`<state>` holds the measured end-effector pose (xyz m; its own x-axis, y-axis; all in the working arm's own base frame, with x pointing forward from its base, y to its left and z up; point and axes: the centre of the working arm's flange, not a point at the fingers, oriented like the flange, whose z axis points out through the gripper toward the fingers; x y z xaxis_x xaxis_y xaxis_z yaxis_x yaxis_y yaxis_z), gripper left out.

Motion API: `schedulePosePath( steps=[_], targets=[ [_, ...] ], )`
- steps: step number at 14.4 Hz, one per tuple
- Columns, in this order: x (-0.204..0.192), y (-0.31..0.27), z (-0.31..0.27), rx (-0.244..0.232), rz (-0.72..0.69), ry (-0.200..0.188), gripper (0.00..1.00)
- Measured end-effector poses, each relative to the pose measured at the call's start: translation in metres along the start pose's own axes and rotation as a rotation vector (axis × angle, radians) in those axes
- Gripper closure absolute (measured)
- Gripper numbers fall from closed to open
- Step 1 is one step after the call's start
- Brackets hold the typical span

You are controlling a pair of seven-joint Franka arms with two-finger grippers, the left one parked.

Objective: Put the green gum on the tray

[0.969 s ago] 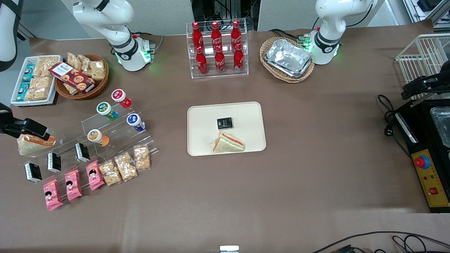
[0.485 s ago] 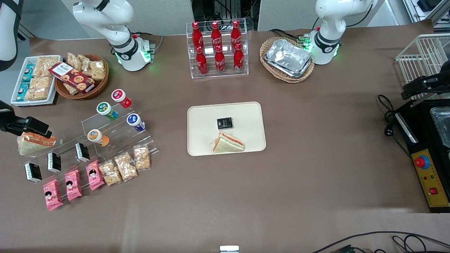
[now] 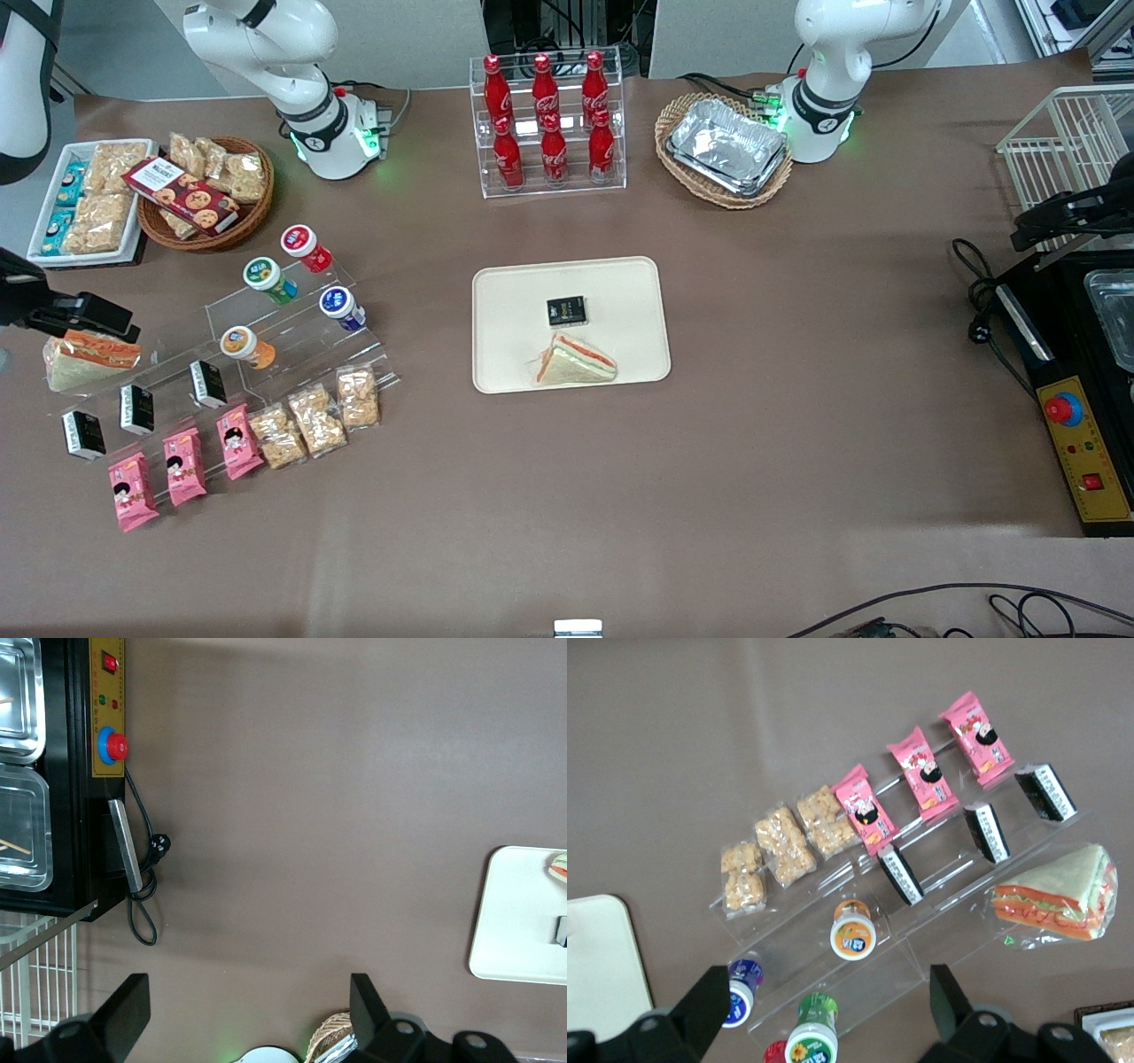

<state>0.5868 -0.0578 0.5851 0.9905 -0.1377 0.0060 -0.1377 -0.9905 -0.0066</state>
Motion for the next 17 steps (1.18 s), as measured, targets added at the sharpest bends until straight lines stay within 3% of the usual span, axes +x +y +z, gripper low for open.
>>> schedulePosePath(
  steps=[3, 10, 15, 17],
  targets=[
    [-0.017, 0.002, 0.016, 0.002, 0.001, -0.039, 0.00],
    [-0.094, 0.003, 0.027, 0.017, -0.007, -0.059, 0.00],
    [-0.111, -0.028, 0.085, 0.008, -0.046, -0.104, 0.00],
    [-0.116, -0.034, 0.109, 0.009, -0.060, -0.094, 0.00]
  ],
)
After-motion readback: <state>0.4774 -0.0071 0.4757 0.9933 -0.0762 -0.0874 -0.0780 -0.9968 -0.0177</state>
